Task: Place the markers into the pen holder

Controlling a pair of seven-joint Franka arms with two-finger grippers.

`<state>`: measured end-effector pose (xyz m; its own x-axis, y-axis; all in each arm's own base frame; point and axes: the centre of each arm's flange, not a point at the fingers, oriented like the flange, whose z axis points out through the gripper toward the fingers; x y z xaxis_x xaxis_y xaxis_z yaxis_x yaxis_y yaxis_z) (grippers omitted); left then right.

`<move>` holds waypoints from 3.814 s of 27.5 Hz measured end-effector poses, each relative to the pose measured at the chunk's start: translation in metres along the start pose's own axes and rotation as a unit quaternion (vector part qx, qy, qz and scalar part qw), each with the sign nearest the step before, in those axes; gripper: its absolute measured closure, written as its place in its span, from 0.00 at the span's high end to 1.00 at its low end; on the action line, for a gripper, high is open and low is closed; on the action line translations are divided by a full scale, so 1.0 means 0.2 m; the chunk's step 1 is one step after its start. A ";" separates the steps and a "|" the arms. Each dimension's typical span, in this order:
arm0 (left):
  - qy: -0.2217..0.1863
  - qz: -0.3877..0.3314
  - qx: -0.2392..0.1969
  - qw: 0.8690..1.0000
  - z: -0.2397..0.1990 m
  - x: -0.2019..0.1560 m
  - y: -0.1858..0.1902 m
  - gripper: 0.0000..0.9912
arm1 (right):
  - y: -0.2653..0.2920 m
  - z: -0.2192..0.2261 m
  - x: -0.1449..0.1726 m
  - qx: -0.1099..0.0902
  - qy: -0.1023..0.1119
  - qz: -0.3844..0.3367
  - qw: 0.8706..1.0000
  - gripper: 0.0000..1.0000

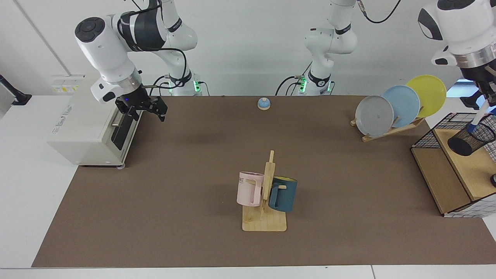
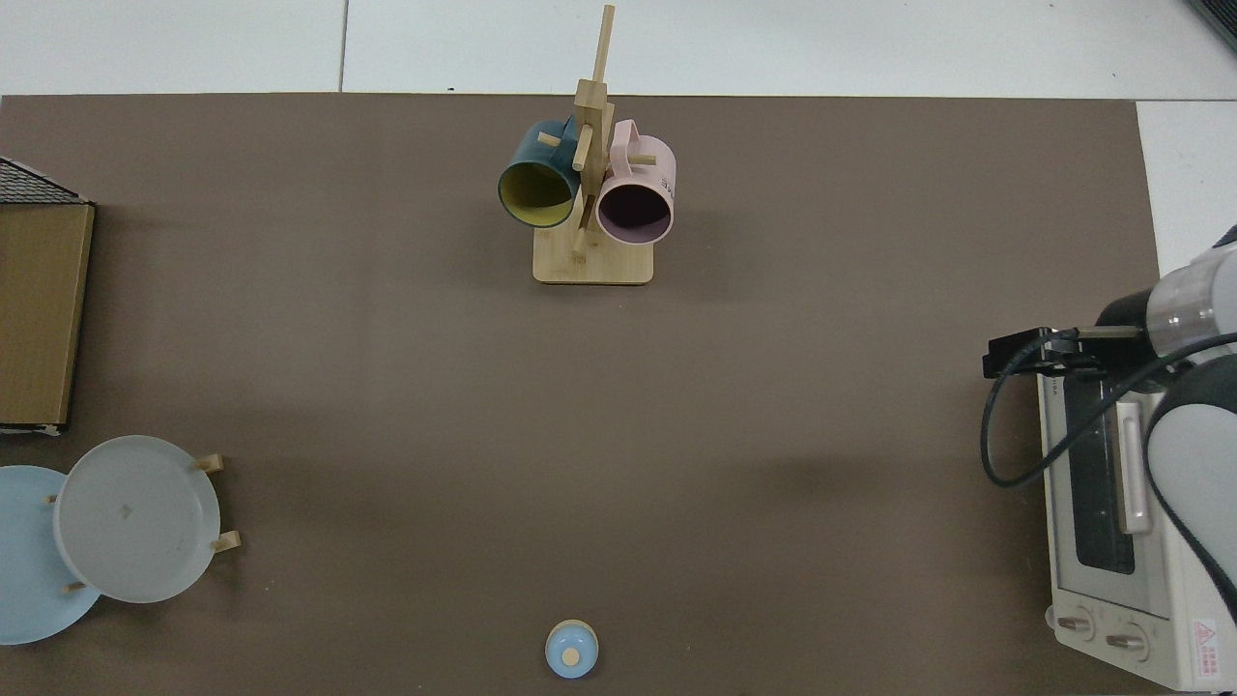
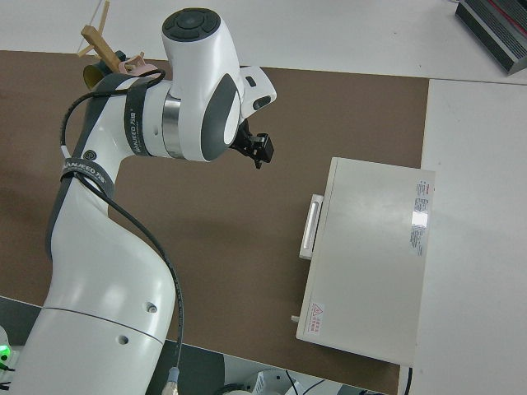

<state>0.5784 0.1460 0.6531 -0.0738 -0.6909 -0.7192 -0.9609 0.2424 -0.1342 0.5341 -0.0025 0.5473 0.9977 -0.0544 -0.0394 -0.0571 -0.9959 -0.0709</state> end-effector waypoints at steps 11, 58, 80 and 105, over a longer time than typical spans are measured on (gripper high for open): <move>-0.016 0.030 -0.009 0.999 0.29 -0.16 0.04 0.19 | 0.13 -0.25 -0.08 -0.015 0.005 -0.044 0.999 1.00; 0.109 0.041 -0.058 0.992 0.36 0.12 0.12 1.00 | 0.12 -0.35 -0.01 -0.020 -0.006 -0.049 0.999 1.00; 0.273 -0.095 -0.117 0.950 0.04 0.63 0.00 1.00 | 0.12 -0.35 -0.01 -0.020 -0.006 -0.050 0.999 1.00; 0.263 -0.552 -0.312 0.727 -0.39 1.10 -0.03 1.00 | 0.12 -0.38 0.03 -0.022 0.027 -0.042 0.999 1.00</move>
<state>0.5475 -0.0615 0.5486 0.9005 -0.4340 -0.0255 -0.4336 -0.9009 0.0212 0.5405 -0.0319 0.6203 0.9995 0.0267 0.0181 0.0272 -0.9992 -0.0286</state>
